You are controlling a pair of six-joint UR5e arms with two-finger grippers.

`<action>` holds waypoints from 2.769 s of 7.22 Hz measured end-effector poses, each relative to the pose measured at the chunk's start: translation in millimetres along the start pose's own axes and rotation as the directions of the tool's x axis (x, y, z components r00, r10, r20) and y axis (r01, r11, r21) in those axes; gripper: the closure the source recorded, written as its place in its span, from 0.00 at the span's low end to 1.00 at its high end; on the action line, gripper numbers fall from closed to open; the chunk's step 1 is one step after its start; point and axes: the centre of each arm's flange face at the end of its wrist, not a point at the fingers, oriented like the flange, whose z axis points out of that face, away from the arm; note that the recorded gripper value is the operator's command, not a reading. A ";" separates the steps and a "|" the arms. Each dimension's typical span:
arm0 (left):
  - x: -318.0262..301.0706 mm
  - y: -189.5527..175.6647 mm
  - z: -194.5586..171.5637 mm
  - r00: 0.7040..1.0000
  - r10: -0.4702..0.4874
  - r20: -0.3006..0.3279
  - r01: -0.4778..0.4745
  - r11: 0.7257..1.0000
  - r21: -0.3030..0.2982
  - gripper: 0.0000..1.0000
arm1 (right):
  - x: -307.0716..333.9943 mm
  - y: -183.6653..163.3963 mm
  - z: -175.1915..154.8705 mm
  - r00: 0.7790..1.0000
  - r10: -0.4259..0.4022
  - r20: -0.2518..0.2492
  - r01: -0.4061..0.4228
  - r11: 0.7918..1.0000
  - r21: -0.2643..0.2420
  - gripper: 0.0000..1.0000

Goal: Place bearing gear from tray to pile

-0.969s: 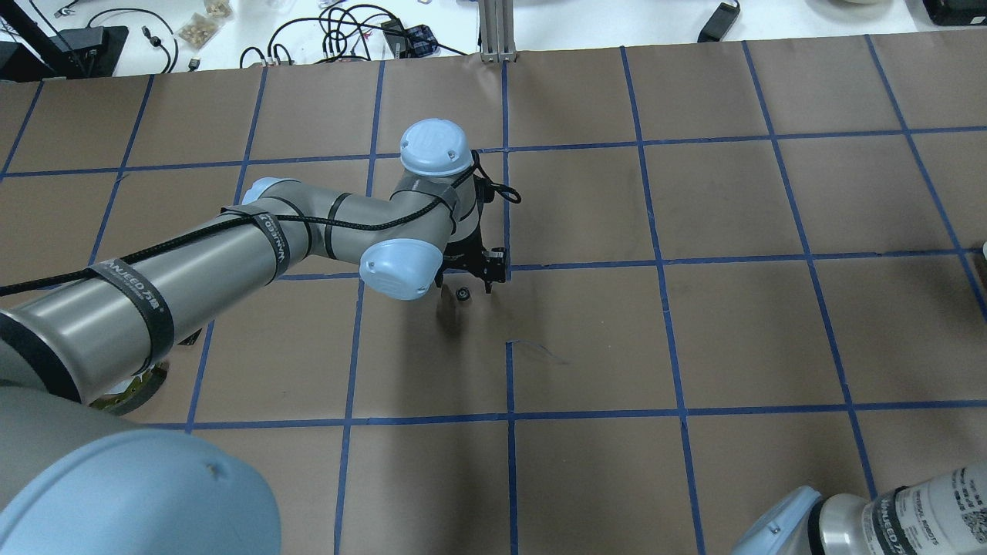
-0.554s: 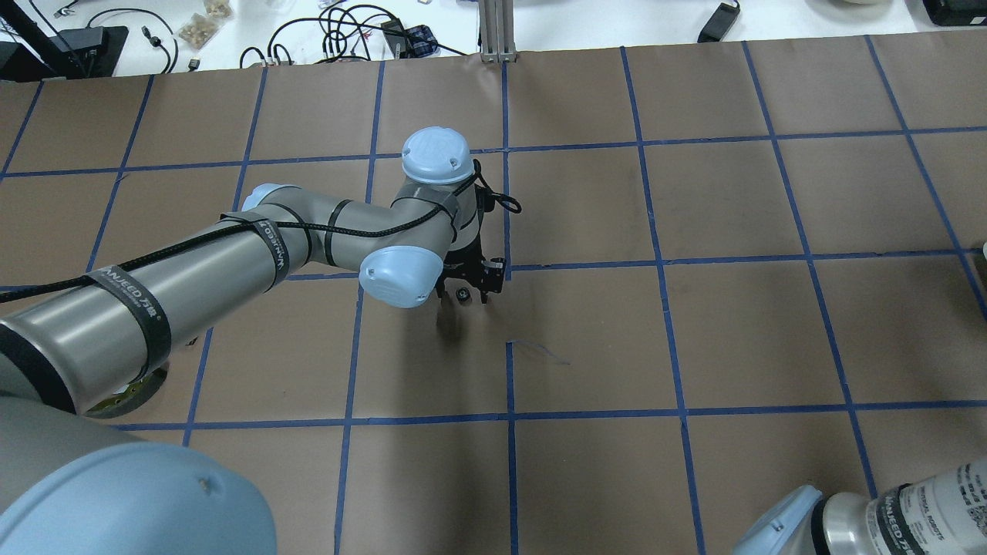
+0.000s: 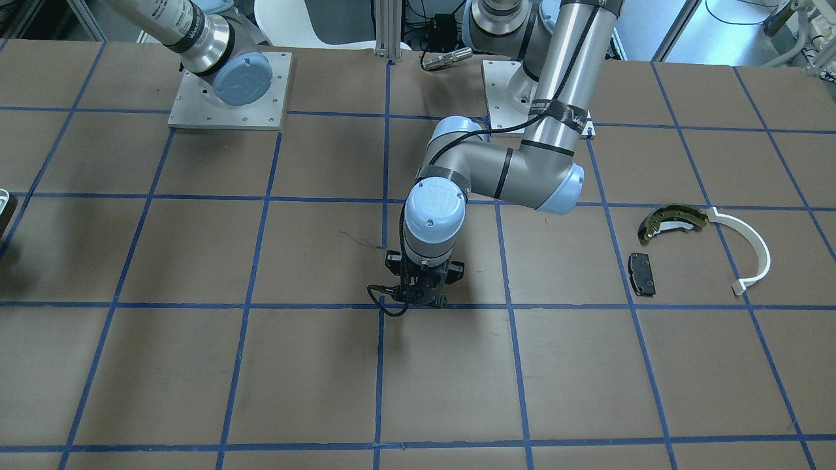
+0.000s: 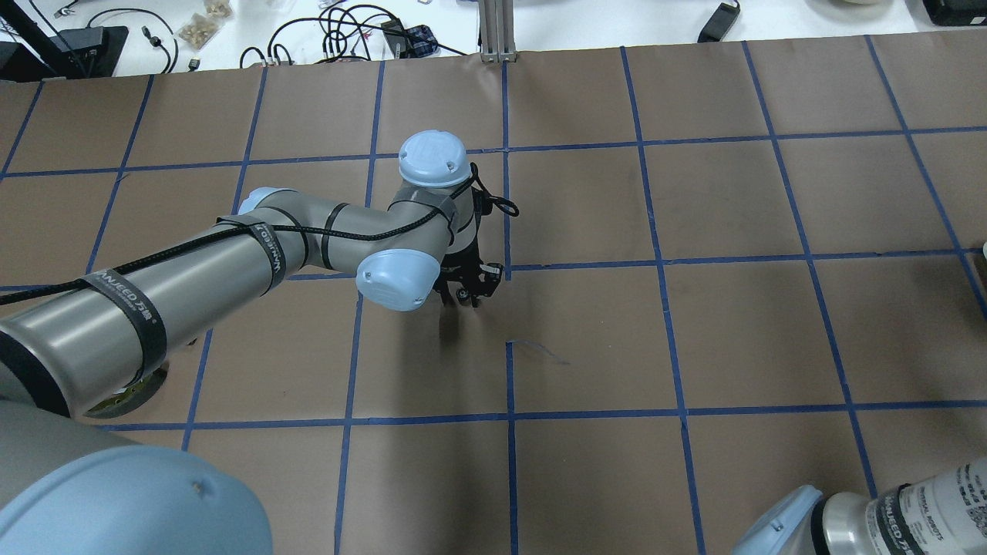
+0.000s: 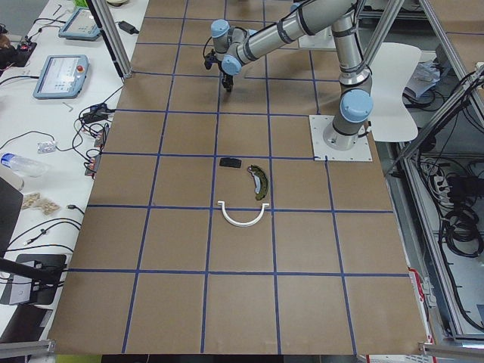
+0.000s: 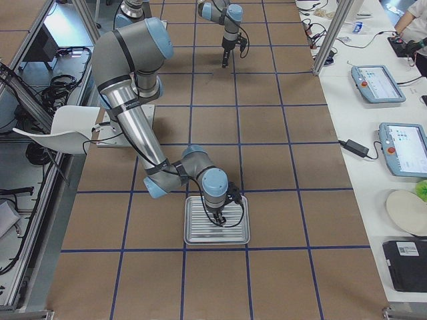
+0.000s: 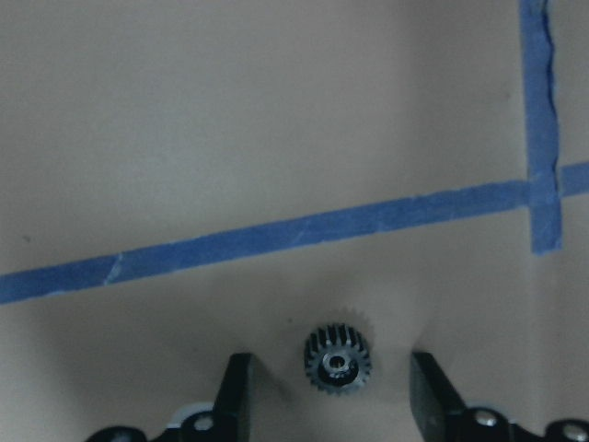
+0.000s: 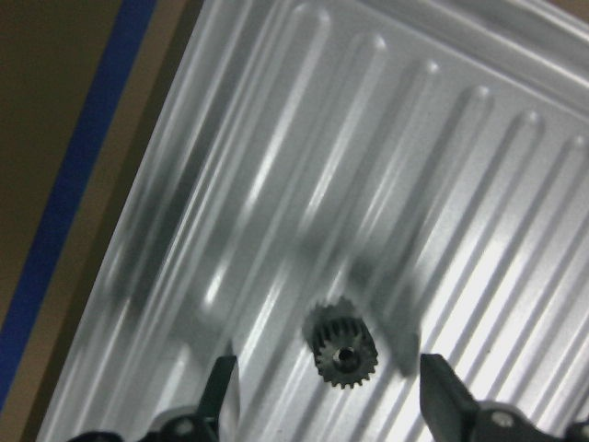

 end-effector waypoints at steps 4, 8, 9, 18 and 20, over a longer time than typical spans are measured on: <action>-1.2 -1.1 -3.2 1.000 -0.002 -0.005 0.002 1.000 0.007 1.00 | 0.5 -3.6 -2.6 1.000 0.007 -0.009 -0.007 1.000 0.007 0.44; -91.5 -29.4 -93.3 0.998 -0.054 0.016 0.055 0.998 -0.013 1.00 | 0.3 -6.1 -2.7 1.000 0.010 -0.011 -0.009 1.000 0.011 0.55; -141.0 -35.4 -134.1 0.998 -0.061 0.031 0.063 0.997 -0.050 1.00 | 0.2 -6.3 -3.0 1.000 0.012 -0.012 -0.012 1.000 0.011 0.67; -472.3 47.2 -82.2 0.984 -0.149 0.100 0.160 0.981 -0.113 1.00 | -68.5 -71.5 -120.5 0.996 0.087 0.014 -0.086 0.996 -0.006 1.00; -479.1 64.6 -43.5 0.983 -0.137 0.120 0.146 0.986 -0.077 1.00 | -132.6 -126.0 -161.6 0.989 0.139 0.051 -0.139 0.990 -0.017 1.00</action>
